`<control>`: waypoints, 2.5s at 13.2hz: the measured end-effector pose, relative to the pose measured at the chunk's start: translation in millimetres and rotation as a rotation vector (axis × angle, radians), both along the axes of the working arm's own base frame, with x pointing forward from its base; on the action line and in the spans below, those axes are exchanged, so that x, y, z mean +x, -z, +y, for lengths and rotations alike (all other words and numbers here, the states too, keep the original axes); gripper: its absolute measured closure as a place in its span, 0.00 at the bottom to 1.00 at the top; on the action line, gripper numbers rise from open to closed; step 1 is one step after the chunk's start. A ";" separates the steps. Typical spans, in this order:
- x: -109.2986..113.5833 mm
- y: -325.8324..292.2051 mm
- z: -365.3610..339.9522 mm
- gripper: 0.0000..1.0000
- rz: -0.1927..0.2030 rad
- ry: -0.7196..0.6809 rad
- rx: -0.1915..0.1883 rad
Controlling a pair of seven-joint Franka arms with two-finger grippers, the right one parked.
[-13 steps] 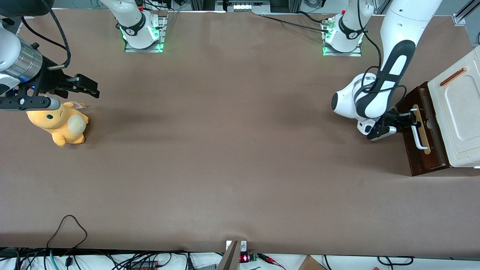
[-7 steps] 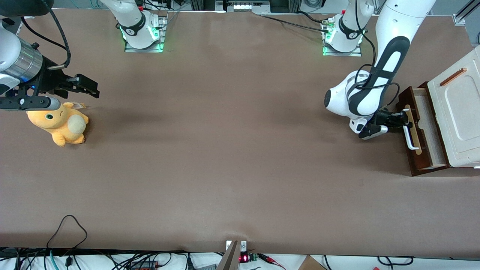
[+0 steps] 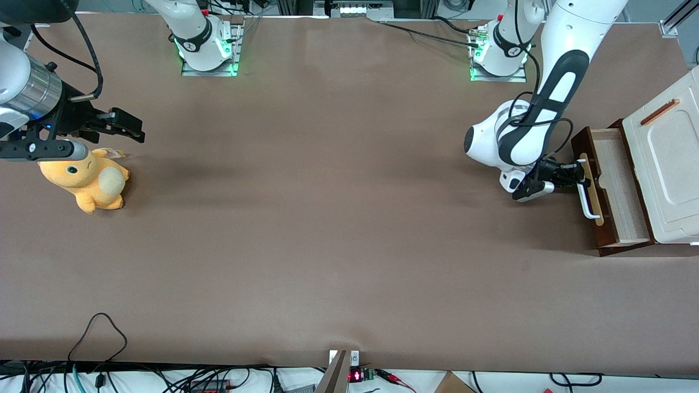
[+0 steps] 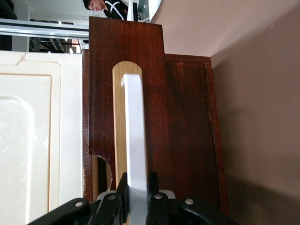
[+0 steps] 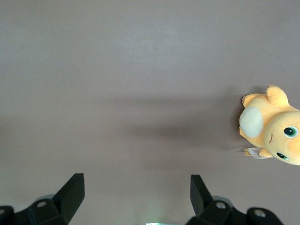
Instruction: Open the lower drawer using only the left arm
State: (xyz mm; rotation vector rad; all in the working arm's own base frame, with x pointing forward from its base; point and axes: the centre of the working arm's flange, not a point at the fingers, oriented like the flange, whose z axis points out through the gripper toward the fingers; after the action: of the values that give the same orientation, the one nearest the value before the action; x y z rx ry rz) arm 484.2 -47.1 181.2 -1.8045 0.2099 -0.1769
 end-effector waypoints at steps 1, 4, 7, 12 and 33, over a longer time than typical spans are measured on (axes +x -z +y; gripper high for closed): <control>-0.2 -0.2 -2.2 0.82 0.000 0.003 -0.001; -0.5 -0.6 -5.3 0.82 -0.001 0.006 -0.003; 0.5 -0.9 -10.5 0.77 0.015 0.020 -0.011; 5.5 -25.7 -40.1 0.26 -0.005 -0.026 -0.091; 68.3 -423.4 2.2 0.00 0.026 -0.275 -1.341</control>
State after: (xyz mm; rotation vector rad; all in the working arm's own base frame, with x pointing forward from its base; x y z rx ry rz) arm 552.5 -44.9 604.6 -3.1370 -0.2166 -0.0905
